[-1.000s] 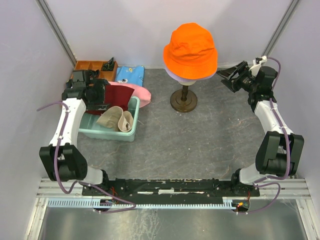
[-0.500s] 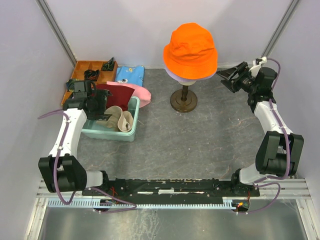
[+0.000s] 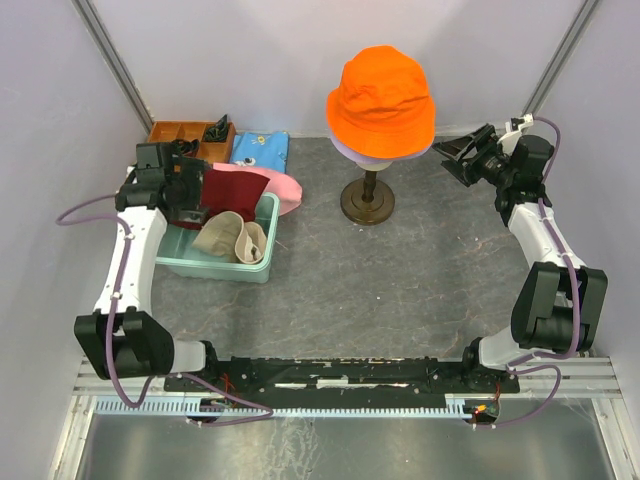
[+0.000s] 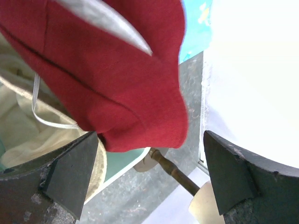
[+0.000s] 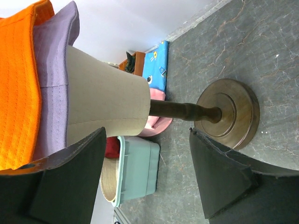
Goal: Stack the hats
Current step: Pick up the hat from the bin.
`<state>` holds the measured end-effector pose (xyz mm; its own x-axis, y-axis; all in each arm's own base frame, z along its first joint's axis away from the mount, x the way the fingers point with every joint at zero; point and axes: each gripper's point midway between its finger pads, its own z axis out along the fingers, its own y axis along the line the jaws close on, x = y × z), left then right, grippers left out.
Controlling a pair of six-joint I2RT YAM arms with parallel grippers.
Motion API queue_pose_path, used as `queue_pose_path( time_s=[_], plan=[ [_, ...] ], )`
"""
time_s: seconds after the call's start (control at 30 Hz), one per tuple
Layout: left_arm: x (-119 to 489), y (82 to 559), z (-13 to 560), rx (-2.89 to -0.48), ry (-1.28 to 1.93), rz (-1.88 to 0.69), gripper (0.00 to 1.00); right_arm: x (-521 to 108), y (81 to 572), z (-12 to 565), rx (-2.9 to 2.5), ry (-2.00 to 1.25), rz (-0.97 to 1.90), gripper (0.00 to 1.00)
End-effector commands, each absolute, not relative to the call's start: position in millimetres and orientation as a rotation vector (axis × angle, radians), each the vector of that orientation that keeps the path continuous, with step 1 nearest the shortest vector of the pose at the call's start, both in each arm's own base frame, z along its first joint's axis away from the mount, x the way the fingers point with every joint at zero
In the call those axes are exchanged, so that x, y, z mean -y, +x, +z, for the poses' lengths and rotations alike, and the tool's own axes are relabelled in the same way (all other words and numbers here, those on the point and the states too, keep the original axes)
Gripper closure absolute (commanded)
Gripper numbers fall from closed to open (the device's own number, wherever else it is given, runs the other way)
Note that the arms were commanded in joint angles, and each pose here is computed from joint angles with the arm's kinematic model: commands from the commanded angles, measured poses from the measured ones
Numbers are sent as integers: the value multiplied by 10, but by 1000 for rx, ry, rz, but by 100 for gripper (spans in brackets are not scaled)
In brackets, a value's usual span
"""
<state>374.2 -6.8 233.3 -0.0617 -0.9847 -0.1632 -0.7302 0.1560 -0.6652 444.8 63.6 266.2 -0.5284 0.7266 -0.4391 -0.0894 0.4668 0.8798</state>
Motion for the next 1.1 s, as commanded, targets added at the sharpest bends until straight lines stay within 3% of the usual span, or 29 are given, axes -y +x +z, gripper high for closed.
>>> queue_pose_path(
  time_s=[0.0, 0.73, 1.07],
  plan=[
    [-239, 3720, 2693, -1791, -1487, -423, 1, -625, 4453, 2875, -1773, 474, 1160, 21],
    [-325, 3555, 2122, -1918, -1522, -291, 1, -627, 4438, 2828, -1784, 476, 1157, 21],
    [-479, 3708, 2166, -1830, -1507, -243, 1, -627, 4432, 2822, -1782, 474, 1155, 21]
  ],
)
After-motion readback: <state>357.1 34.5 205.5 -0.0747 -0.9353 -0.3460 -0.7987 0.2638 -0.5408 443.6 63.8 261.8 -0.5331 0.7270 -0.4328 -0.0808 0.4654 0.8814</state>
